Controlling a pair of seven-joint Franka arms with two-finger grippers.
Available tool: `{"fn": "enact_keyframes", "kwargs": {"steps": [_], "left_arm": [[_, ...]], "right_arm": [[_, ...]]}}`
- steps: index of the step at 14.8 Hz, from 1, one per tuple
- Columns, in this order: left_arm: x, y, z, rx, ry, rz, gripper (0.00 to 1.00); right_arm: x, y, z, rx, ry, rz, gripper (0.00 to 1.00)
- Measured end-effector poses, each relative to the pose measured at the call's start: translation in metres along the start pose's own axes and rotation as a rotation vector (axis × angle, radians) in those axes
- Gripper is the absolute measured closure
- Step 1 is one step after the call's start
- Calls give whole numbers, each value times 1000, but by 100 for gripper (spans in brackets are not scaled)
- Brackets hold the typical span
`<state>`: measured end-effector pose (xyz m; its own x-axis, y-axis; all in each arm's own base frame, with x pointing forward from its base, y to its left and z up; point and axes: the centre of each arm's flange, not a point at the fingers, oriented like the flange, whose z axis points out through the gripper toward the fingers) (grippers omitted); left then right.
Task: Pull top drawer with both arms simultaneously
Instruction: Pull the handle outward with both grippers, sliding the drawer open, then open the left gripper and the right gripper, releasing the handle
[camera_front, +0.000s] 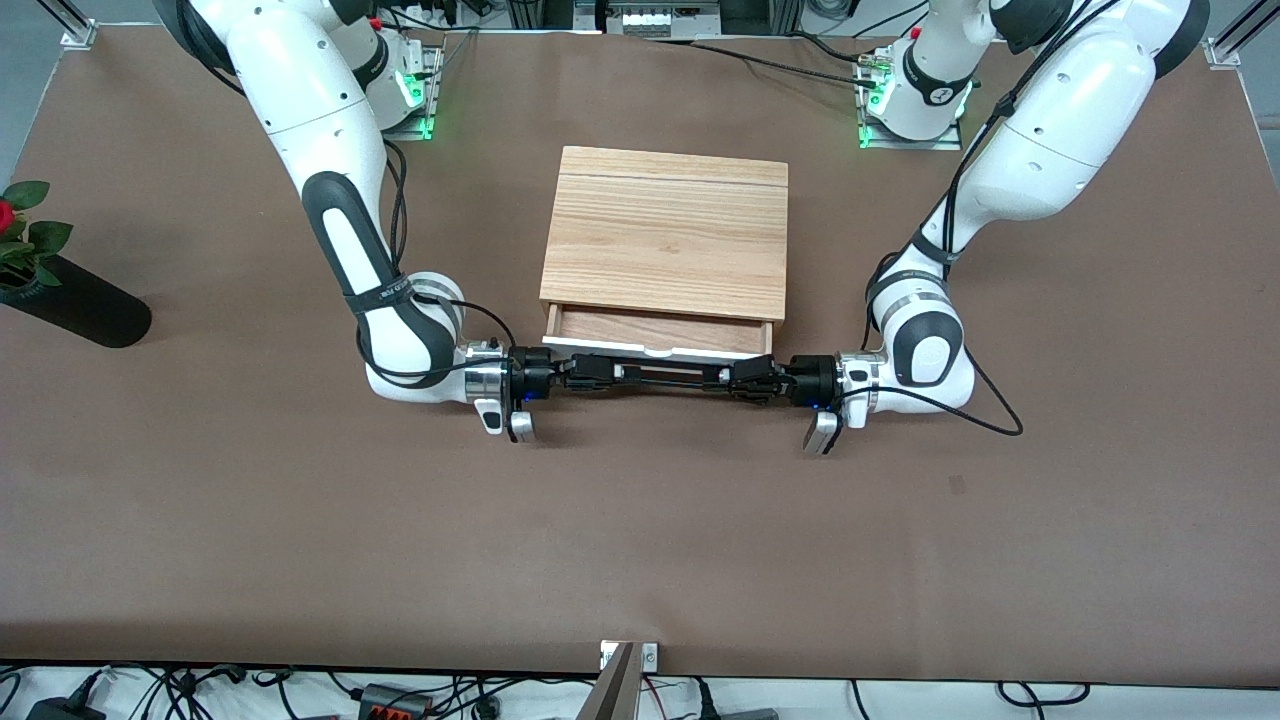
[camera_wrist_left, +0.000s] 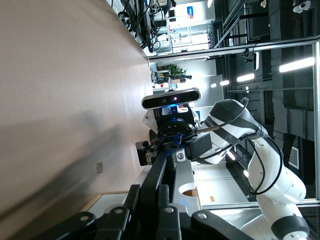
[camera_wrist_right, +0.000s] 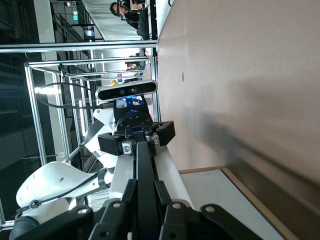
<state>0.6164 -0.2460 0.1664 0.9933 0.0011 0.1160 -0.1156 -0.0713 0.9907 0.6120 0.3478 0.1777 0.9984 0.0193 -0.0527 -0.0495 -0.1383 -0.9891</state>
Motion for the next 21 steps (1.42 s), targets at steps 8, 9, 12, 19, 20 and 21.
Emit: {"fn": "enact_keyframes", "kwargs": {"steps": [8,9,12,19,20,21], "left_arm": [[22,-3,2,15,-8,54,82],[26,-3,2,16,-8,62,82],[31,-3,3,17,-9,75,82],[40,-9,-7,77,25,151,62],[43,-11,-10,90,33,165,51],[49,-13,-16,111,48,176,41]], "right_arm": [[18,3,-2,-2,10,-3,81],[20,2,-3,-2,13,-6,81],[24,1,-4,-7,21,-10,79],[53,-13,-34,-4,159,-15,25],[52,-13,-34,-5,157,-14,16],[52,-14,-34,-16,149,-6,4]]}}
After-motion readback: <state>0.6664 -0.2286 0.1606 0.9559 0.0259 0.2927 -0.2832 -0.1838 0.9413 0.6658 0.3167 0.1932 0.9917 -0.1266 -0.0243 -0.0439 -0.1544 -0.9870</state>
